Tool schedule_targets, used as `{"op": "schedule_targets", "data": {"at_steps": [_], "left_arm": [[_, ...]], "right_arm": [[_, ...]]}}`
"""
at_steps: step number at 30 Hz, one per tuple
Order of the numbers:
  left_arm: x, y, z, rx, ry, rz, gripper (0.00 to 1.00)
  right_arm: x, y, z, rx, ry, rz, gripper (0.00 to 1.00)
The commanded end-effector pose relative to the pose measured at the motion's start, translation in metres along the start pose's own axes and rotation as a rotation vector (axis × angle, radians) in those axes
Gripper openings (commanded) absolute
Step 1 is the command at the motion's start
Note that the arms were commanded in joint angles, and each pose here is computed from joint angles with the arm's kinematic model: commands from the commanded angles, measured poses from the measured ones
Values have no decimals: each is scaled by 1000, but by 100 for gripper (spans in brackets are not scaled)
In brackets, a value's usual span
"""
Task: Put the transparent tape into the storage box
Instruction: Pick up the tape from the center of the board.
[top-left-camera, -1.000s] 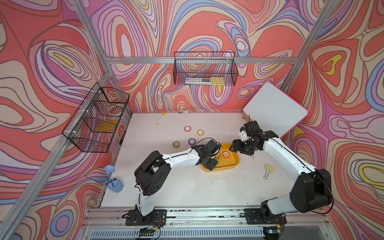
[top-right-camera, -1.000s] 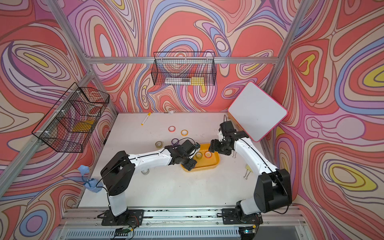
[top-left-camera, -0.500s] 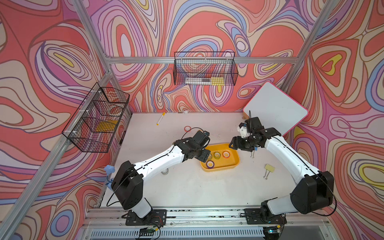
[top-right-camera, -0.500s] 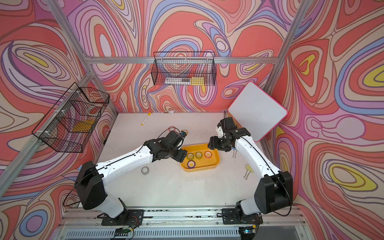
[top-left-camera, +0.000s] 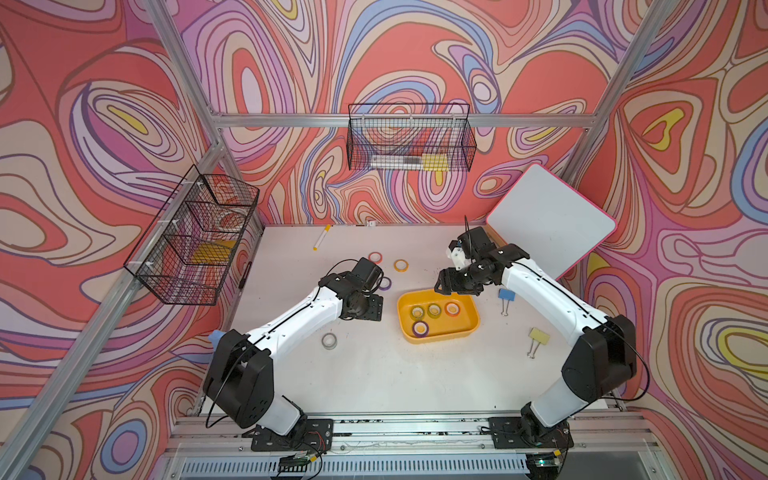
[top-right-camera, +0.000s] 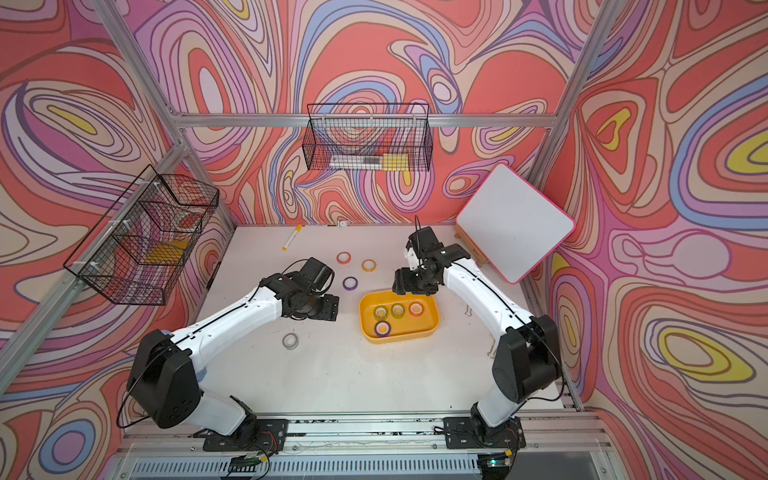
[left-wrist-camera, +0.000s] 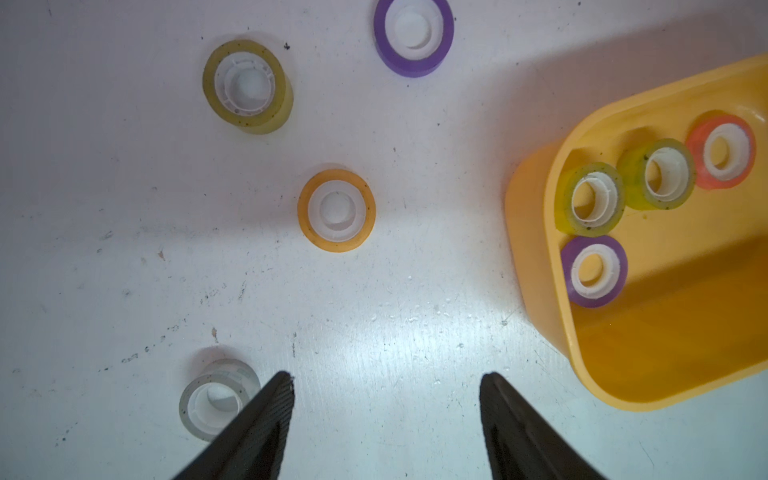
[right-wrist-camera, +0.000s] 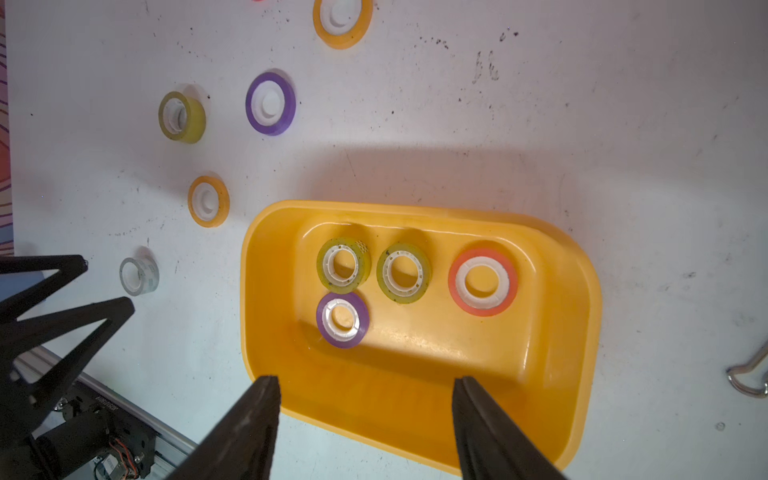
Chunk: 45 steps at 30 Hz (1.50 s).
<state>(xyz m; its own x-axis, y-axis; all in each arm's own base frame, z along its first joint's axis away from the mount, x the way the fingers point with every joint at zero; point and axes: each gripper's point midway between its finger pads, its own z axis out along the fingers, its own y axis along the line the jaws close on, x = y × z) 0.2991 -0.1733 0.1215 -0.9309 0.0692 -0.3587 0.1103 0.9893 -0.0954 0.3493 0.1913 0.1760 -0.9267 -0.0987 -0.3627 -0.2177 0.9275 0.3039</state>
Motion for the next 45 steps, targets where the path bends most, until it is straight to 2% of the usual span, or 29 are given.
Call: {"op": "schedule_targets", "data": {"at_steps": [1, 6, 12, 19, 23, 26, 32, 36, 45], "left_arm": [[6, 17, -2, -44, 53, -47, 75], [2, 24, -6, -53, 39, -41, 74], [-5, 27, -17, -67, -1, -39, 72], [-18, 27, -30, -75, -37, -2, 70], [-12, 31, -18, -102, 1, 9, 72], [-14, 22, -12, -69, 21, 4, 72], [-19, 20, 5, -105, 100, 32, 68], [-17, 24, 23, -119, 164, 0, 67], [-27, 19, 52, -92, 171, -4, 71]], "right_arm": [[-12, 3, 5, 29, -10, 2, 67], [-14, 8, 21, 39, -1, -31, 67], [-24, 11, 4, 114, -72, -144, 68], [-31, 19, -11, 76, -132, -63, 67], [-30, 17, -12, 86, -139, -38, 67], [-26, 12, -6, 103, -115, -39, 67], [-19, 7, 0, 127, -75, -35, 67], [-19, 6, 0, 136, -64, -24, 67], [-14, 9, -2, 118, -47, 22, 67]]}}
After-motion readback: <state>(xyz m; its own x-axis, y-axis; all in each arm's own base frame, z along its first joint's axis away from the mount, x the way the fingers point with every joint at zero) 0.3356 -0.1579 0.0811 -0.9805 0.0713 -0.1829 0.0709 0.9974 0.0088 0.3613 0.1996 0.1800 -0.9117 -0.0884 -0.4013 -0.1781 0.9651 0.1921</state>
